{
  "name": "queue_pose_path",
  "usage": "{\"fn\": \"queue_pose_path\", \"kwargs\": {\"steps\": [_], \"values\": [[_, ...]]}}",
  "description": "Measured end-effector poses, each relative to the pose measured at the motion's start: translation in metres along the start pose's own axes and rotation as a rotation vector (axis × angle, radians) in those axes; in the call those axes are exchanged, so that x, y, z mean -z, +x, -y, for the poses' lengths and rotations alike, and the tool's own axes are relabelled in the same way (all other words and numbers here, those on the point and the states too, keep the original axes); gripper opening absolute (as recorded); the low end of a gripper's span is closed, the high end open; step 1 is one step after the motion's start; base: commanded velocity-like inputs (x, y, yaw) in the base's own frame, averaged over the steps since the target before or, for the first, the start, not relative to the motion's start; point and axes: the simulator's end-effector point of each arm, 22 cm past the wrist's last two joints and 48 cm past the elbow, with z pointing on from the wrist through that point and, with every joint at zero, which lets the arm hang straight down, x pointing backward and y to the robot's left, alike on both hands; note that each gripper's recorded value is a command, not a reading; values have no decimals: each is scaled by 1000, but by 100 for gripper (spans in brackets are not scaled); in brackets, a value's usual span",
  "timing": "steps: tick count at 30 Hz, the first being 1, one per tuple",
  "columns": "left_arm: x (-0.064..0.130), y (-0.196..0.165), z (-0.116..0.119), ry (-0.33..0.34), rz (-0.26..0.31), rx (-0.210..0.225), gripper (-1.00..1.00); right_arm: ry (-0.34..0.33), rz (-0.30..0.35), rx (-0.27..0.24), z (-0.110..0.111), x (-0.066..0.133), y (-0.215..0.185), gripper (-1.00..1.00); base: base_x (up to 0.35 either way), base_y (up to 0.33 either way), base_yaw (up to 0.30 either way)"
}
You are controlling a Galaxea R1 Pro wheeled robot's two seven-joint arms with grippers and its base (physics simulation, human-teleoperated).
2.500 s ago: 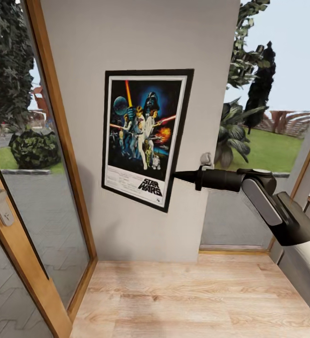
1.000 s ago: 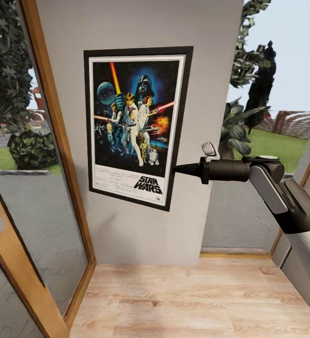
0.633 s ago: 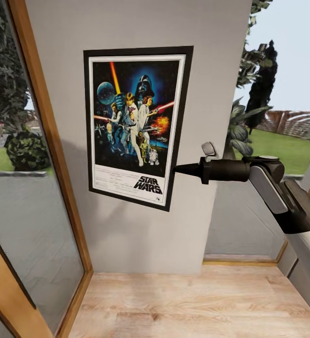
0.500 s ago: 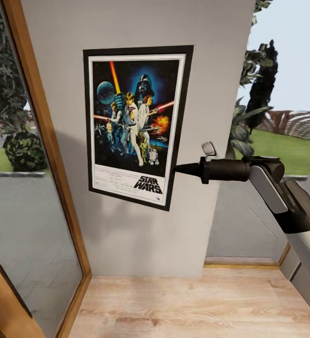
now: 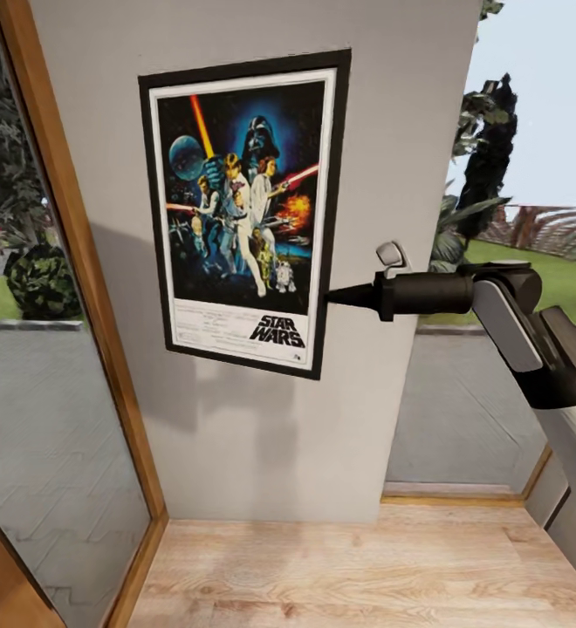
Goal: Pick up the poster from the kitchen countertop and hang it on one of the wall nails in the kitchen.
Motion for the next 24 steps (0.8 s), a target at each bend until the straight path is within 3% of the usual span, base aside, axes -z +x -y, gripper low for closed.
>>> {"fn": "queue_pose_path", "kwargs": {"steps": [24], "values": [[0, 0, 0, -1, 0, 0, 100, -10, -35, 5, -3, 0, 6, -100, 25, 0, 0]]}}
